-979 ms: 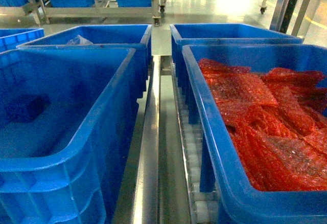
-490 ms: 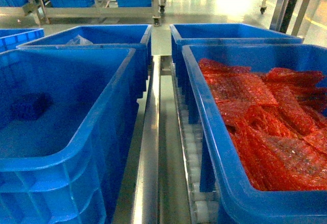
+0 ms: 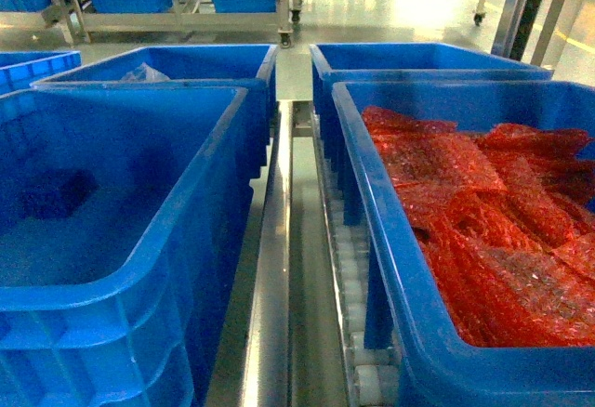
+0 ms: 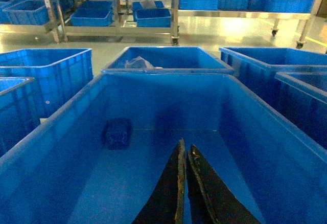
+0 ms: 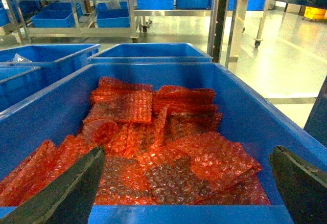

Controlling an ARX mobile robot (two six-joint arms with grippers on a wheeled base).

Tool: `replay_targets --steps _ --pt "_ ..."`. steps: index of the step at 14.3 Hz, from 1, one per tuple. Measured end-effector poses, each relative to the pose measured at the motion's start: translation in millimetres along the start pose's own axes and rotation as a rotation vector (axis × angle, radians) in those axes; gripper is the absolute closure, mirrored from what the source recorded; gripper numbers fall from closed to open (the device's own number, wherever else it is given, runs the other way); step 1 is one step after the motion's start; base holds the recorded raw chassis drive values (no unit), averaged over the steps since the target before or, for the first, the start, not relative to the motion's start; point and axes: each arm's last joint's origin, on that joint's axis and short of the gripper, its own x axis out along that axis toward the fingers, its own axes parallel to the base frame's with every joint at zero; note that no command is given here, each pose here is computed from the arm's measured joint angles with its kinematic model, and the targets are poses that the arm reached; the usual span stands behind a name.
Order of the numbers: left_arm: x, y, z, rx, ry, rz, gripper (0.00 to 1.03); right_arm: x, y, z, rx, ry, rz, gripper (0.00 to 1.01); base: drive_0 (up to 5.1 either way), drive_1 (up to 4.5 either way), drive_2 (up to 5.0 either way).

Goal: Pick blue part to blue bin on bottom shelf

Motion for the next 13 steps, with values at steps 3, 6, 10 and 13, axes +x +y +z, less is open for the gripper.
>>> replay_targets --steps 3,6,10,13 --pt "-5 -0.5 -7.6 0.0 -0.003 -0.005 1.01 0 0.0 -0.1 0.0 0.001 0.0 0.03 0.0 0.0 0.0" --pt "-11 -0.4 -7.4 0.0 -0.006 -0.005 1.01 0 0.0 -0.1 0.0 0.001 0.0 0.03 0.0 0.0 0.0" --pt "-16 -0.4 -7.5 0.0 -0.009 -0.005 1.01 0 0.0 -0.1 0.0 0.001 0.0 0.03 0.0 0.0 0.0" --pt "-27 -0.3 -8.9 -0.001 -0.005 -0.002 1.01 0 0.0 0.1 0.0 -0.001 0.0 0.03 0.0 0.0 0.0"
